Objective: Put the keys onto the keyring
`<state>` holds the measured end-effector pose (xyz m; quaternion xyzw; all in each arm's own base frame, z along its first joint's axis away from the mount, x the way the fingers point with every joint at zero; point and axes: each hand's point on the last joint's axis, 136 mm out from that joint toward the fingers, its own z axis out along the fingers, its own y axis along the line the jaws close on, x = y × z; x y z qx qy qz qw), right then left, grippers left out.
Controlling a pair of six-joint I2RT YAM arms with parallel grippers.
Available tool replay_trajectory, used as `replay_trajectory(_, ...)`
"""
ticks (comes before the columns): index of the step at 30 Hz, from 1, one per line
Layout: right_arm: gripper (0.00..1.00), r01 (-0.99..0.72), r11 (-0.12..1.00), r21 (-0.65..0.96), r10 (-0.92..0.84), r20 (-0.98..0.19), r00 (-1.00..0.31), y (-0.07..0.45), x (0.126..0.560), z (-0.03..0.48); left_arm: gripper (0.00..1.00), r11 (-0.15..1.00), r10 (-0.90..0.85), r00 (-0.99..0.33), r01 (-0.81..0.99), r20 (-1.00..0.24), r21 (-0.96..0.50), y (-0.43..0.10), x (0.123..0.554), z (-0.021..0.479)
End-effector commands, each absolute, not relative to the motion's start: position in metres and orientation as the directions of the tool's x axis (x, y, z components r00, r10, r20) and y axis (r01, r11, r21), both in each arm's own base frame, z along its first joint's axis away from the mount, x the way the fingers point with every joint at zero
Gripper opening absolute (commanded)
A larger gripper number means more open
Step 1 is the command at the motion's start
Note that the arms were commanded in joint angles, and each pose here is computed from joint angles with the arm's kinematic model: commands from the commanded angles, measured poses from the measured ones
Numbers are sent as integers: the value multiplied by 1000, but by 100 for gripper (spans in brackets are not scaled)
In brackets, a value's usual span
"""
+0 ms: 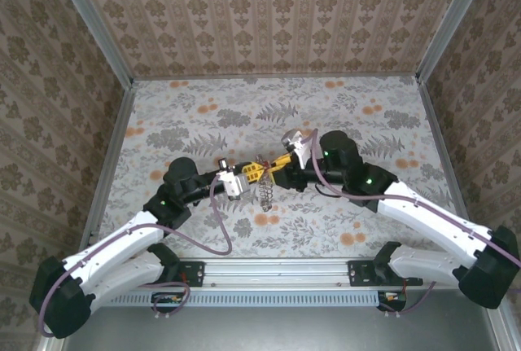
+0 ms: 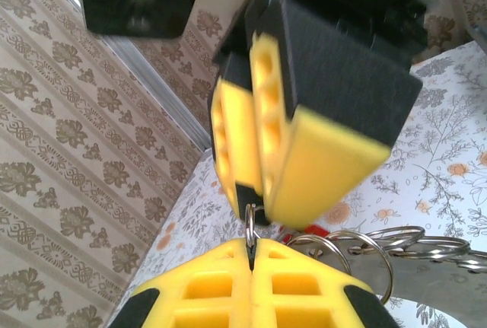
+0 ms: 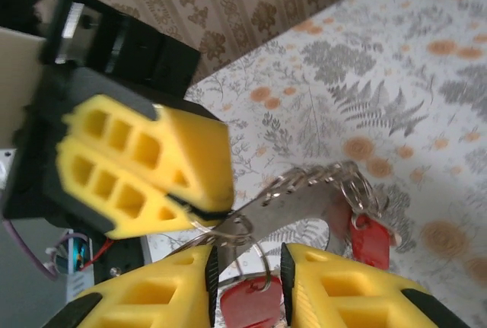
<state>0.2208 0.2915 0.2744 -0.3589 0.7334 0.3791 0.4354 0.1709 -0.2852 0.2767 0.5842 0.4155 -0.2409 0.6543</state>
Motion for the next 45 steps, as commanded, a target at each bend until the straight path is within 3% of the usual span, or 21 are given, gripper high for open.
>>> replay_trajectory(1,34,-905,424,45,-258,-951,-168,276,210,283,0,202,96,564,796,-820,571,-288,163,294)
replay_trajectory(8,35,-909,363,-206,-390,-919,52,261,201,284,0,208,70,557,803,-828,558,-289,162,300)
replay_trajectory(12,27,-897,302,-323,-463,-872,158,260,203,283,0,192,54,549,814,-834,548,-292,160,300)
replay_trajectory(18,24,-852,256,-456,-502,-816,286,261,209,292,0,163,38,535,830,-844,534,-296,156,301)
replay_trajectory(24,24,-843,195,-501,-560,-763,324,260,210,287,0,113,3,522,847,-853,519,-301,147,303)
replay_trajectory(28,17,-835,171,-522,-563,-748,352,262,211,291,0,98,-9,514,854,-857,511,-304,144,305)
replay_trajectory(37,24,-853,93,-513,-574,-728,375,268,205,282,0,84,-25,503,862,-864,500,-308,141,308)
replay_trajectory(45,24,-862,69,-503,-577,-725,377,271,201,278,0,78,-33,492,869,-870,489,-311,139,307)
